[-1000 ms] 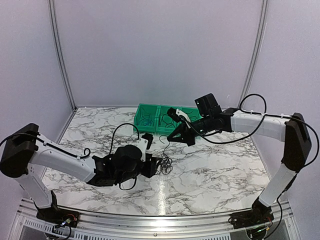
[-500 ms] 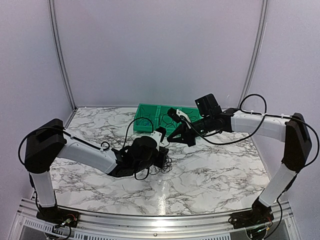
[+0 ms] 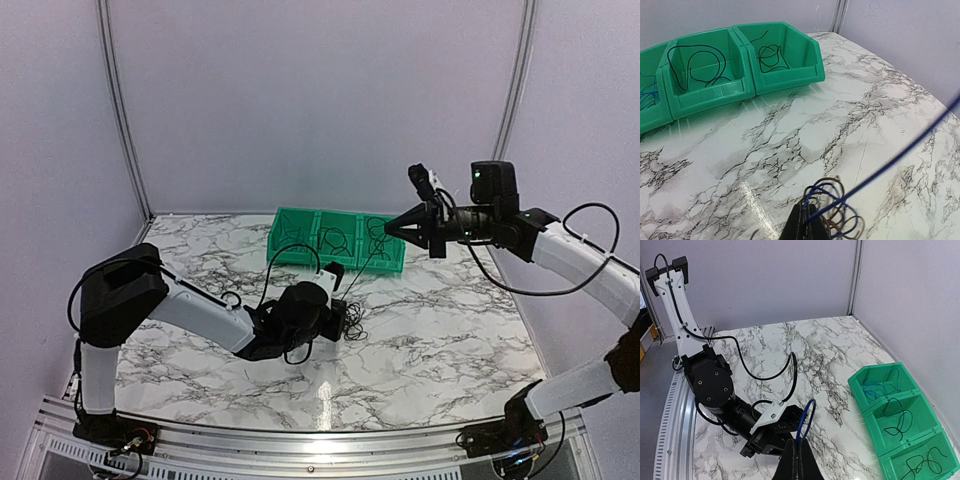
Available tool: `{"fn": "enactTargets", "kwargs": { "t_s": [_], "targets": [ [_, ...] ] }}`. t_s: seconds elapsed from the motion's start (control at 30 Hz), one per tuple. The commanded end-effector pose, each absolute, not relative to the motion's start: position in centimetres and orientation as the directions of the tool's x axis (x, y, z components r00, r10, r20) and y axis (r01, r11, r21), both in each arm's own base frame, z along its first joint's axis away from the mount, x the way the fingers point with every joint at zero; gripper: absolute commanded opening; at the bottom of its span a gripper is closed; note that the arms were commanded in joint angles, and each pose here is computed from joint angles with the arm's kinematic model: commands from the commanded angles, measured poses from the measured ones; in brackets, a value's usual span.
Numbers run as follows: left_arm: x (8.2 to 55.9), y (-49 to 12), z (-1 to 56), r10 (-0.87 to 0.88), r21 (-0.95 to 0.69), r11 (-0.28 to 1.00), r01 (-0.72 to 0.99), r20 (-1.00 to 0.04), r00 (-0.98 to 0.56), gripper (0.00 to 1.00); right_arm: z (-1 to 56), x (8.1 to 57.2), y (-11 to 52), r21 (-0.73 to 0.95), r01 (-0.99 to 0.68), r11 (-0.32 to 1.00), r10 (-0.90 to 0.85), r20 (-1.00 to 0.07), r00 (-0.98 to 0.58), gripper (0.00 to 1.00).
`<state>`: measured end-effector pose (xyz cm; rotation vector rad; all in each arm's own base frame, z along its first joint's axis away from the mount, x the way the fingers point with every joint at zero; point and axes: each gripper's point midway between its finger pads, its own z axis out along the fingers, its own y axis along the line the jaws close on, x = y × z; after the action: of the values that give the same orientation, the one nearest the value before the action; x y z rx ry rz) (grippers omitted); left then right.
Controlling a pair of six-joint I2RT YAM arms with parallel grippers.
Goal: Untangle the cables
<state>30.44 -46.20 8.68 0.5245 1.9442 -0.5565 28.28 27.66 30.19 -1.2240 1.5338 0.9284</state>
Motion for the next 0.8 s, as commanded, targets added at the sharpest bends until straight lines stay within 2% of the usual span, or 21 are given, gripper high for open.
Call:
{"fn": "enactTargets", "kwargs": {
  "t_s": [0.0, 0.27, 0.43, 0.6, 0.77],
  "targets": [
    [31.0, -45.8, 5.9, 0.141, -0.141, 0.818, 0.557, -0.891, -0.431, 0.04, 34.3, 27.8, 26.1, -0.059, -0.978, 0.201, -0.191, -0.981, 0.020, 0.00],
    [31.1, -44.5, 4.3, 0.142, -0.148, 0.834, 0.531, -0.874, -0.466, 0.02, 36.8, 28.2, 24.2, -0.074, -0.968, 0.240, -0.162, -0.986, 0.035, 0.00],
    [30.8, -43.5, 4.5, 0.132, -0.151, 0.844, 0.514, -0.871, -0.474, 0.00, 37.0, 31.3, 22.3, -0.097, -0.904, 0.415, -0.192, -0.981, 0.017, 0.00],
    [30.3, -42.4, 7.3, 0.100, -0.160, 0.847, 0.507, -0.889, -0.447, 0.00, 33.2, 35.1, 20.2, -0.119, -0.811, 0.573, -0.270, -0.962, -0.050, 0.00],
    [30.2, -41.8, 9.7, 0.076, -0.152, 0.853, 0.500, -0.911, -0.406, 0.00, 27.9, 35.5, 19.0, -0.088, -0.816, 0.571, -0.366, -0.917, -0.158, 0.03]
  ]
}}
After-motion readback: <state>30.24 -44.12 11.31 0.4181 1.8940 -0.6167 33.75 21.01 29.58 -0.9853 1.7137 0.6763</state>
